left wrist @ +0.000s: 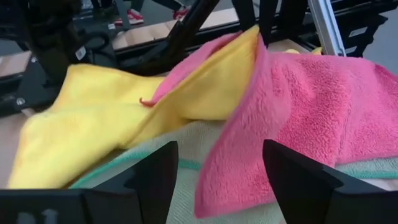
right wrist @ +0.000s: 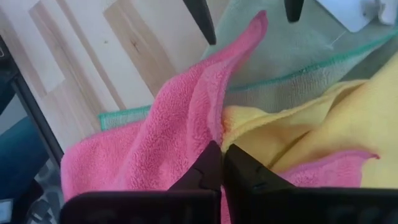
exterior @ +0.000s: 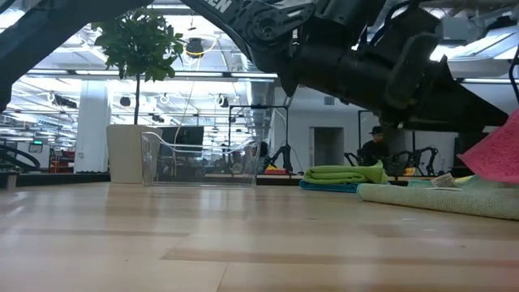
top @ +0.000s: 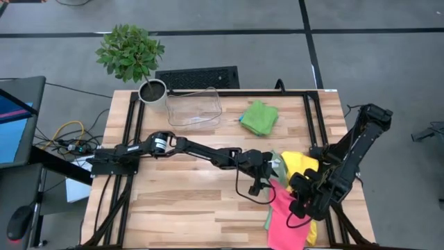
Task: Fold microfiber towels
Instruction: Fold the pink microfiber cloth
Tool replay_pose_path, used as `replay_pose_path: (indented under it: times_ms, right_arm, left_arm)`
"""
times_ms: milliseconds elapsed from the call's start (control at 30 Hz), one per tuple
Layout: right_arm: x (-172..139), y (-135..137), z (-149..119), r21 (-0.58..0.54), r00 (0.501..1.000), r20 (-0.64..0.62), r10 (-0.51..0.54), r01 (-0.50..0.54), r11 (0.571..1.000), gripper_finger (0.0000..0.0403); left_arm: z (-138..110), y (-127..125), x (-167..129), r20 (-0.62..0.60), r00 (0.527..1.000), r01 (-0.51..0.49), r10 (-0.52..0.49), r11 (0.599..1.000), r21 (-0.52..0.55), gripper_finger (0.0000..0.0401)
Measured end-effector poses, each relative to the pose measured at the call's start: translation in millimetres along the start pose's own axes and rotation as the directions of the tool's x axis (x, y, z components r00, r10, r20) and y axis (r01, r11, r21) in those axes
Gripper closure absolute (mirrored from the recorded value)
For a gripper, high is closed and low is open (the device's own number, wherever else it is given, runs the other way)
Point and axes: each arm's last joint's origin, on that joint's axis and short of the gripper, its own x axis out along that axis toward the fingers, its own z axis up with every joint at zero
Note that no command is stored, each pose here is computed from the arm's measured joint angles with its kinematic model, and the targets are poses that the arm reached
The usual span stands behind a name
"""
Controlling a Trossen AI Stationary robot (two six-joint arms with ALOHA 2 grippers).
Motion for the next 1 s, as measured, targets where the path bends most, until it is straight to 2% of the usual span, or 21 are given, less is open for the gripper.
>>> replay_pose_path:
  times_ms: [200, 500, 767, 867, 1000]
  right_arm:
    - [2, 0, 6, 0.001, 1.000, 0.006, -0.005, 0.005, 1.000, 0.0374]
    - [-4, 5, 18, -0.034, 0.999, 0.027, 0.018, -0.017, 0.999, 0.0376]
    - [-12, 10, 34, -0.054, 0.998, 0.049, 0.040, -0.037, 0.998, 0.0372]
    - [-12, 9, 35, -0.049, 0.998, 0.049, 0.036, -0.033, 0.998, 0.0372]
    - [-12, 9, 35, -0.050, 0.998, 0.048, 0.032, -0.030, 0.998, 0.0376]
  left_arm:
    - [0, 0, 0, -0.012, 1.000, -0.019, 0.019, 1.000, 0.002, 0.0213]
    - [0, -9, 2, -0.027, 0.999, 0.022, -0.021, 1.000, 0.012, 0.0215]
    - [0, -12, 3, -0.039, 0.999, 0.010, -0.009, 1.000, 0.028, 0.0224]
    - [-3, -12, 2, -0.065, 0.998, 0.011, -0.009, 1.000, 0.022, 0.0260]
    - [-5, -16, -2, -0.155, 0.987, 0.026, -0.035, 0.998, -0.056, 0.0354]
